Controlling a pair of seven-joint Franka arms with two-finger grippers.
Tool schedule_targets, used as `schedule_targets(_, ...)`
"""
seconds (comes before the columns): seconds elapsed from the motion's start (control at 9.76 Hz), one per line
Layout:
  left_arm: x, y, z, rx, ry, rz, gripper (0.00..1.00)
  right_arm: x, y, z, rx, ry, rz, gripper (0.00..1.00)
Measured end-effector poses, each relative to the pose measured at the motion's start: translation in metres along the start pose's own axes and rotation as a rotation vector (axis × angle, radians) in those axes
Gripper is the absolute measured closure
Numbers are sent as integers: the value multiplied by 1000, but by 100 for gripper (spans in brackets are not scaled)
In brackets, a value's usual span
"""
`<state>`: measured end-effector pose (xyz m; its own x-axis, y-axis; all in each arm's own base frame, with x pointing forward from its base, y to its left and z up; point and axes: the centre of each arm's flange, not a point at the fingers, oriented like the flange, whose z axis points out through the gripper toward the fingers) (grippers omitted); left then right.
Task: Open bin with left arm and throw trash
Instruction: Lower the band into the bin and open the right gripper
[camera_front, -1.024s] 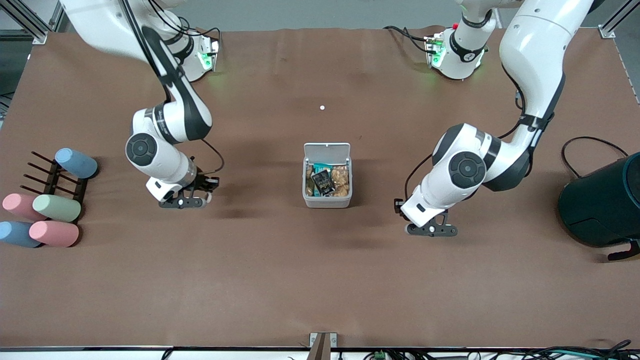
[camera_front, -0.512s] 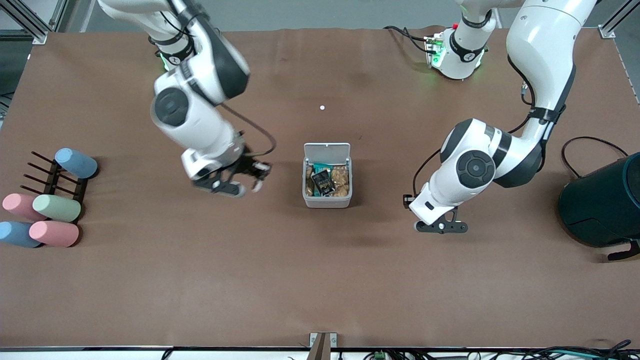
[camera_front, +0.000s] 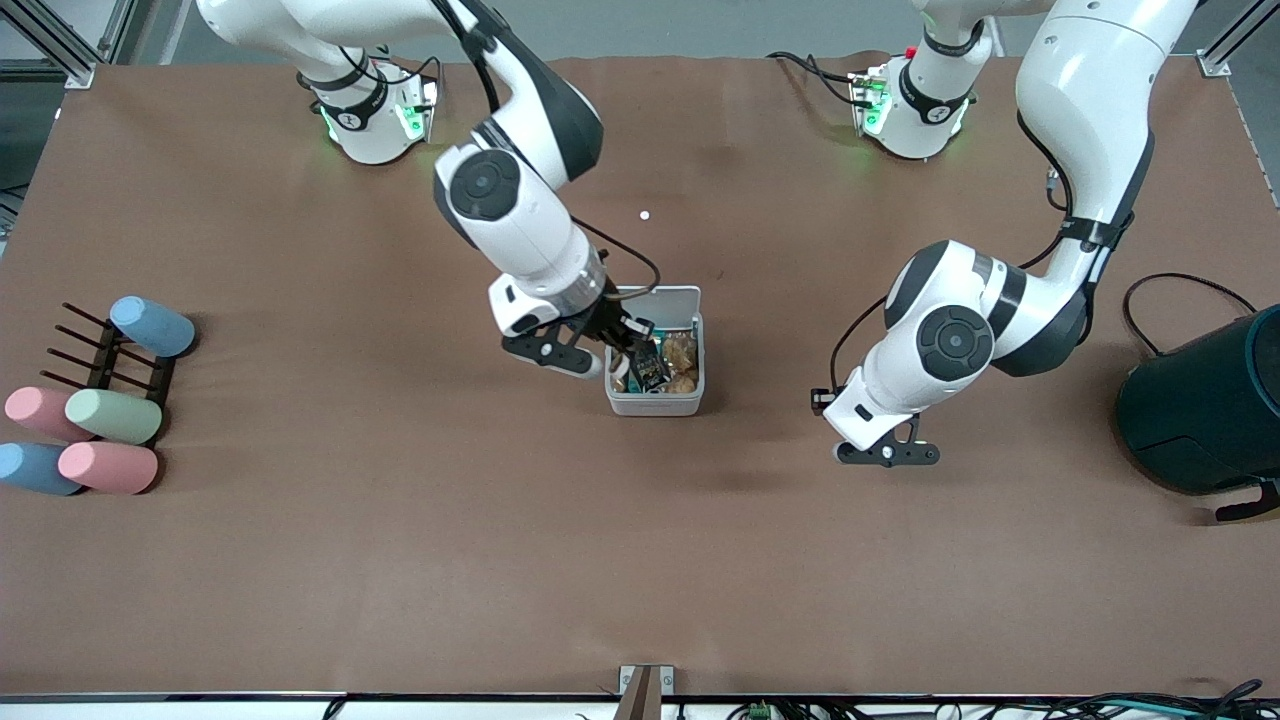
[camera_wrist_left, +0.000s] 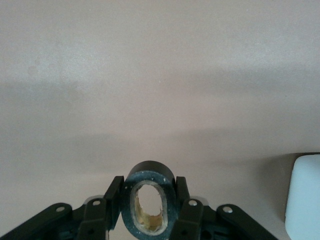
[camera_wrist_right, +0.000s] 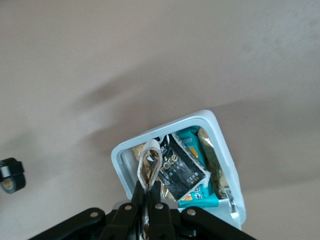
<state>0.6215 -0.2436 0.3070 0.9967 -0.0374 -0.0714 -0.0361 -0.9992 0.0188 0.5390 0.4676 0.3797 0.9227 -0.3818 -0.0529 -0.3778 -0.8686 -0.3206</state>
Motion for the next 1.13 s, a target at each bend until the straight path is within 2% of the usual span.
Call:
schedule_targets(0.51,-1,0,1,1,-2,1,53,-10,7,51,-60,-34,-7,94)
schedule_targets(0.82,-1,1,2,1,-3,1,53,-14,9,65,-78,-44,-11,83)
schedule_targets(1.13,-1,2,2,1,-3,2,53,-25,6,68,-83,-51,-28,40)
